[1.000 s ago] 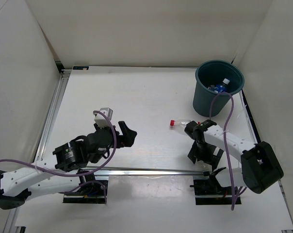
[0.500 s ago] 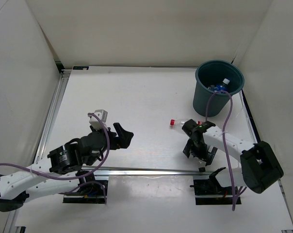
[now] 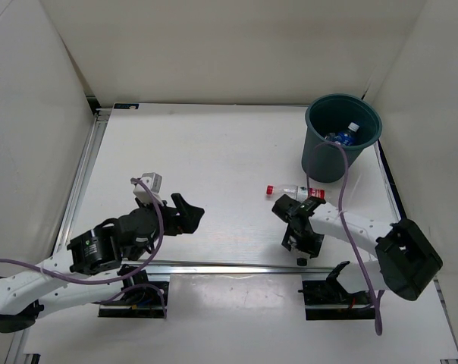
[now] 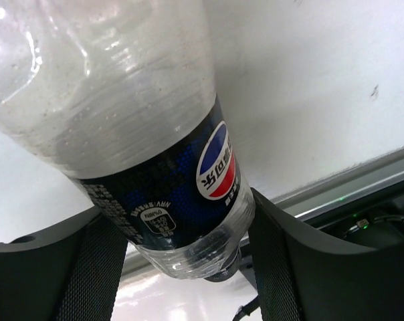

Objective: Put the plastic bottles in the bin

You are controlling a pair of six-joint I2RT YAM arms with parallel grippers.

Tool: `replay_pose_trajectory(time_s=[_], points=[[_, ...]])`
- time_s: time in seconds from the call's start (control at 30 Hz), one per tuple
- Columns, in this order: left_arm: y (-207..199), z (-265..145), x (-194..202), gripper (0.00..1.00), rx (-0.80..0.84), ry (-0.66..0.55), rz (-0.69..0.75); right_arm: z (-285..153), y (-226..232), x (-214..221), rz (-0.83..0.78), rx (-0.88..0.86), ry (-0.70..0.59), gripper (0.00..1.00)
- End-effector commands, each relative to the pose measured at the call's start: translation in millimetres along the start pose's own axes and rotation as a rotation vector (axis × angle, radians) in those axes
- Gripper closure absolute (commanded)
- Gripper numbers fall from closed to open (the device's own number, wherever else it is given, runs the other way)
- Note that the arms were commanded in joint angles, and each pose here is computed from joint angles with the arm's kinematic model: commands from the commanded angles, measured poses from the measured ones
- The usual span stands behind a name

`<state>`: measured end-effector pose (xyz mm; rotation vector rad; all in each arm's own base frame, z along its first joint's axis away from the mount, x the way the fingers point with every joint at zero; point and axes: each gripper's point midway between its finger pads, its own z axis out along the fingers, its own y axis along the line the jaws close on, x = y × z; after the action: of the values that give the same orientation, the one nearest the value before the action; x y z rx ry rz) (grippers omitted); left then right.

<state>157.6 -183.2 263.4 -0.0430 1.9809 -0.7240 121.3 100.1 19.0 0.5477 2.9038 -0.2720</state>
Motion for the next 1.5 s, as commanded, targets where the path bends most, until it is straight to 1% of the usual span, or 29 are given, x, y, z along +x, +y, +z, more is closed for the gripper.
replay_pose_trajectory(time_s=[0.0, 0.03, 0.07, 0.1, 0.13, 0.23, 0.27, 0.3, 0.4, 0.43, 0.53, 0.57, 0.6, 0.63, 0.7, 0.73, 0.83, 0.87, 0.9, 0.93, 0.97, 1.03, 1.07, 1.13, 1.17, 1.33, 1.47], points=[[3, -3, 1, 0.00, -0.005, 0.009, 0.013, -12, 1, 0, 0.007, 0.036, -0.054, 0.58], [1, -5, -2, 0.00, 0.002, 0.003, 0.006, -25, 9, 1, -0.015, 0.009, -0.081, 0.59], [1, -5, -2, 0.00, 0.002, 0.003, 0.006, -32, 2, 4, -0.034, 0.043, -0.087, 0.60], [1, -5, -2, 0.00, 0.002, 0.003, 0.006, -41, 4, 5, -0.016, 0.037, -0.106, 0.60], [-1, -6, -5, 0.00, 0.007, -0.002, 0.001, -50, 5, 7, -0.048, 0.037, -0.146, 0.62], [0, -6, -7, 0.00, 0.001, -0.008, 0.001, -98, 8, 5, -0.051, 0.025, -0.219, 0.63], [1, -6, -8, 0.00, -0.005, -0.015, 0.001, -113, -3, -2, -0.061, 0.056, -0.267, 0.63], [-1, -7, -11, 0.00, 0.001, -0.021, 0.004, -141, 15, -9, -0.081, -0.053, -0.294, 0.67], [-1, -7, -11, 0.00, 0.001, -0.021, 0.004, -181, 27, -22, -0.041, -0.214, -0.330, 0.70], [0, -9, -13, 0.00, 0.006, -0.026, 0.008, -204, 34, -34, -0.019, -0.277, -0.360, 0.70], [0, -11, -15, 0.00, 0.012, -0.032, 0.001, -242, 39, -63, 0.013, -0.372, -0.429, 0.70], [0, -13, -17, 0.00, 0.019, -0.038, -0.005, -269, 40, -77, 0.010, -0.437, -0.476, 0.70], [2, -11, -13, 0.00, 0.012, -0.032, 0.001, -274, 38, -97, 0.042, -0.412, -0.515, 0.70], [2, -13, -15, 0.00, 0.019, -0.038, -0.005, -284, 37, -108, 0.022, -0.419, -0.545, 0.70], [4, -13, -13, 0.00, 0.018, -0.037, -0.004, -306, 31, -142, 0.081, -0.454, -0.604, 0.70], [4, -13, -13, 0.00, 0.018, -0.037, -0.004, -317, 37, -158, 0.106, -0.502, -0.640, 0.70], [6, -14, -12, 0.00, 0.018, -0.037, -0.013, -328, 27, -202, 0.152, -0.517, -0.689, 0.70], [6, -14, -12, 0.00, 0.018, -0.037, -0.013, -322, 17, -222, 0.182, -0.477, -0.696, 0.70], [6, -14, -12, 0.00, 0.018, -0.037, -0.013, -321, 14, -231, 0.198, -0.472, -0.699, 0.70], [6, -14, -12, 0.00, 0.018, -0.037, -0.013, -322, 13, -238, 0.202, -0.488, -0.695, 0.70], [6, -14, -12, 0.00, 0.018, -0.037, -0.013, -322, 7, -259, 0.248, -0.483, -0.718, 0.70], [6, -14, -12, 0.00, 0.018, -0.037, -0.013, -320, 3, -278, 0.262, -0.482, -0.733, 0.70], [6, -14, -12, 0.00, 0.018, -0.037, -0.013, -317, 2, -296, 0.288, -0.494, -0.733, 0.70], [6, -14, -12, 0.00, 0.018, -0.037, -0.003, -311, -5, -315, 0.318, -0.484, -0.728, 0.70], [6, -12, -10, 0.00, 0.012, -0.032, 0.003, -300, -2, -325, 0.324, -0.461, -0.709, 0.70], [5, -10, -7, 0.00, 0.012, -0.020, 0.019, -290, -12, -369, 0.345, -0.417, -0.757, 0.70], [6, -9, -2, 0.00, 0.013, -0.007, 0.016, -285, -13, -390, 0.343, -0.411, -0.762, 0.64]])
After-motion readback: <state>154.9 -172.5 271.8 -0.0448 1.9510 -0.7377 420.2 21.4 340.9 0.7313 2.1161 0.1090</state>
